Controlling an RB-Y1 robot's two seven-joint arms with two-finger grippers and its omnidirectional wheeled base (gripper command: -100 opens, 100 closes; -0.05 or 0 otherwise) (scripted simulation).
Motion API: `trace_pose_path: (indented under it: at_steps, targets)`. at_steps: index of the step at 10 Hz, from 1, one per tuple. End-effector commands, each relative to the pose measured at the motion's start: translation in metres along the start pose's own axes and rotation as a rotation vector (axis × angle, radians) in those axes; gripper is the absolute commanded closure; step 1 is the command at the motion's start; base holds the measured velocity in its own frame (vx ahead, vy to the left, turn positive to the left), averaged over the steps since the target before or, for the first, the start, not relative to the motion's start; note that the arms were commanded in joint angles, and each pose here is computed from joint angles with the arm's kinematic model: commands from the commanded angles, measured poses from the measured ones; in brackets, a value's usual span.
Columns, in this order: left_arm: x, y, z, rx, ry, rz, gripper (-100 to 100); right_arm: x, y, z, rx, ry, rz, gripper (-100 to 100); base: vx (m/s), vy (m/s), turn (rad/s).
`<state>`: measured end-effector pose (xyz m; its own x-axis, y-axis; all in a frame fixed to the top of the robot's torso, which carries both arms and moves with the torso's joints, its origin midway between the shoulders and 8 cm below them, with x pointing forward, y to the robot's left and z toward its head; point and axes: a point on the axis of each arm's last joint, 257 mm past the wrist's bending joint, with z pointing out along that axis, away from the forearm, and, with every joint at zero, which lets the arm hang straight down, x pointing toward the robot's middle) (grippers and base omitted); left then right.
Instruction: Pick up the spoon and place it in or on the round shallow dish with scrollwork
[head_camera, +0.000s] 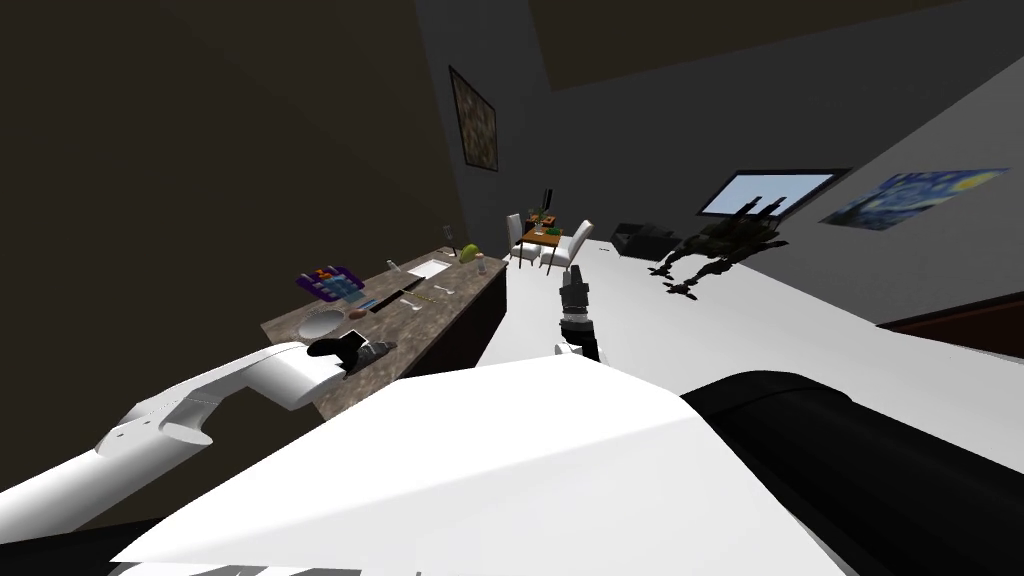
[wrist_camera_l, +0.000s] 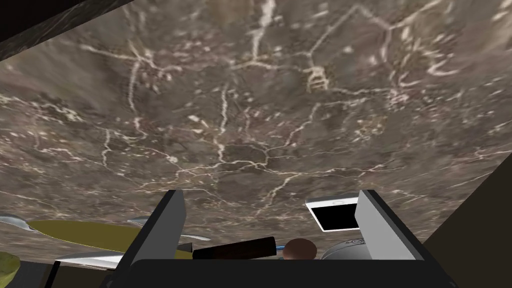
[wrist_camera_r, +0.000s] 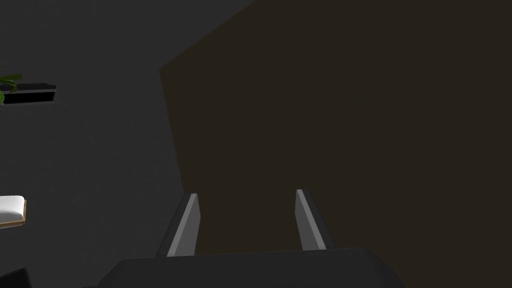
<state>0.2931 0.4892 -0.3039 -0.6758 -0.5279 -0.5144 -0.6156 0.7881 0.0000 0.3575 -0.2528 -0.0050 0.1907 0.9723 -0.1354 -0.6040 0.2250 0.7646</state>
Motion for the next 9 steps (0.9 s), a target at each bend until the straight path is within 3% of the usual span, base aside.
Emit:
trace_pose_path:
  at_steps: [1,2,4,5,6,9]
  targets:
    - [0.0,0.0,0.0,0.0,0.0,0.0,0,0.0,0.0,0.0,0.0,0.0,0.0,0,0.008,0.008,0.0]
    - [0.001,0.005,0.007,-0.004,-0.003,-0.009,-100,0.0,0.0,0.0,0.0,0.0,0.0,0,0.004,0.005,-0.06]
    - [0.003,0.01,0.017,-0.009,-0.006,-0.019,-100,0.0,0.0,0.0,0.0,0.0,0.0,0,-0.001,0.007,-0.075]
    - [0.003,0.009,0.014,-0.008,-0.005,-0.016,-100,0.0,0.0,0.0,0.0,0.0,0.0,0,0.0,0.0,0.0]
    - [0.003,0.009,0.014,-0.007,-0.006,-0.017,100,0.0,0.0,0.0,0.0,0.0,0.0,0,0.0,0.0,0.0]
    - [0.003,0.009,0.014,-0.008,-0.006,-0.017,100,0.0,0.0,0.0,0.0,0.0,0.0,0,0.0,0.0,0.0]
